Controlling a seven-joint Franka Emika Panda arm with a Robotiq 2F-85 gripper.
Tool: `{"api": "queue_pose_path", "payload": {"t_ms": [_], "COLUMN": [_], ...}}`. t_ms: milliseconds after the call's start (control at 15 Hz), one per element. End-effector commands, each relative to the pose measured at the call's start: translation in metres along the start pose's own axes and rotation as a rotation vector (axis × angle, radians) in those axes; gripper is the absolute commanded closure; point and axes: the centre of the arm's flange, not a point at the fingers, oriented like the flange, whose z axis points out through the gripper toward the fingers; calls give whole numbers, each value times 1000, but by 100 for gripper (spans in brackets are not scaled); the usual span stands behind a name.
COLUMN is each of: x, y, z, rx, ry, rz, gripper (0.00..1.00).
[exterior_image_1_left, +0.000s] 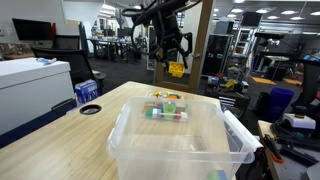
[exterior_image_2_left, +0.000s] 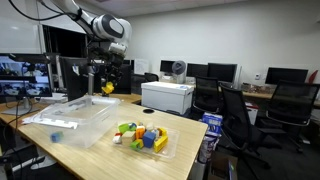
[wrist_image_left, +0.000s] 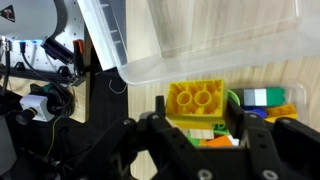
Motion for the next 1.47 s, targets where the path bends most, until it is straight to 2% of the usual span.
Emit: {"api": "queue_pose_path", "payload": {"t_ms": [0, 333, 600, 933, 1400], "x": [35, 108, 152, 171, 173], "y": [7, -4, -18, -49, -89], "z": [-12, -5, 14, 48, 82], "rx": [74, 109, 82, 27, -32], "ry": [44, 7, -32, -78, -106], "rz": [130, 231, 286, 304, 300], "gripper": [67, 67, 67, 67, 67]}}
